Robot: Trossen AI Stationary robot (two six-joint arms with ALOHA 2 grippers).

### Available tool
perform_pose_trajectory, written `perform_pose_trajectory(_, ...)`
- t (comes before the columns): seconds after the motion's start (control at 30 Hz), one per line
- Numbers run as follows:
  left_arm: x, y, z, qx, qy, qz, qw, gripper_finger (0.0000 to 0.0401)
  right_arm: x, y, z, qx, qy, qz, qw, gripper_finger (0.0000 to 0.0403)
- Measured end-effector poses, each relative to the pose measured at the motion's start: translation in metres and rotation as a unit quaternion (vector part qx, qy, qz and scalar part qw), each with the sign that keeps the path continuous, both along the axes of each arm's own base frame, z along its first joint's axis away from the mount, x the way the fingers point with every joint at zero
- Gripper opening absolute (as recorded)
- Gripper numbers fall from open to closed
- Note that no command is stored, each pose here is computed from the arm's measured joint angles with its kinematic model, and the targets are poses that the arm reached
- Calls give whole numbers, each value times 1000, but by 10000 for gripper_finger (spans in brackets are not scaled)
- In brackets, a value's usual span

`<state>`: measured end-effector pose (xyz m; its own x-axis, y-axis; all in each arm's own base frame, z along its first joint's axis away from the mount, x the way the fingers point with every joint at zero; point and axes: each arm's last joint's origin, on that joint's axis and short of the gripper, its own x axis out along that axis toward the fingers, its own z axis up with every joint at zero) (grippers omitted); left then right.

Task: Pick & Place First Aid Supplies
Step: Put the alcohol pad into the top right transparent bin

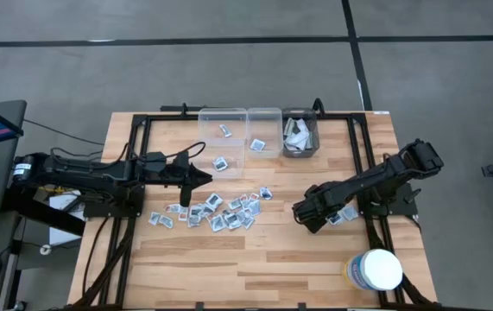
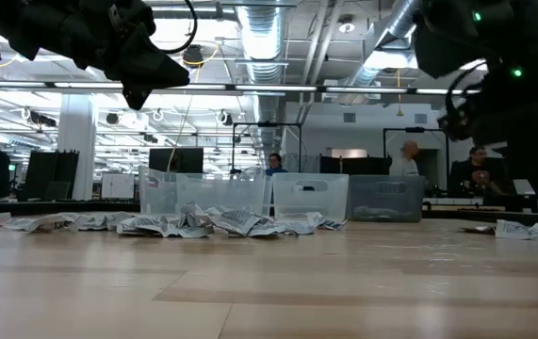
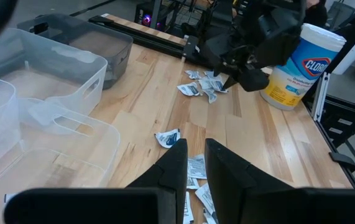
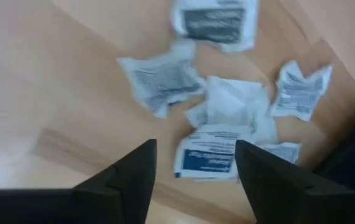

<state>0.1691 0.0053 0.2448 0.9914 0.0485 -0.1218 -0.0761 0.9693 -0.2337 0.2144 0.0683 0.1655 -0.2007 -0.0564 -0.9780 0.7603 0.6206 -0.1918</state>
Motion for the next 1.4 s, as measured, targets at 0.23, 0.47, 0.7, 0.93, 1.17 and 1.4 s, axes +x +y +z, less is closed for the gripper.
perform_pose_trajectory(0.23, 0, 0, 0, -1, 0, -6, 1000, 56, -11, -2, -16, 4, 17, -35, 999, 214)
perform_pose_trajectory(0.47, 0, 0, 0, -1, 0, -6, 1000, 56, -11, -3, -24, 6, -7, -39, 999, 203)
perform_pose_trajectory(0.7, 0, 0, 0, -1, 0, -6, 1000, 56, -13, -4, -27, 3, -2, -43, 999, 217)
perform_pose_trajectory(0.93, 0, 0, 0, -1, 0, -5, 1000, 56, -13, -4, -27, 1, -2, -42, 999, 174)
perform_pose_trajectory(1.17, 0, 0, 0, -1, 0, -5, 1000, 56, -12, -3, -27, 3, -12, -38, 999, 45)
perform_pose_trajectory(1.4, 0, 0, 0, -1, 0, -5, 1000, 56, -7, -1, -26, 26, -28, -41, 998, 3)
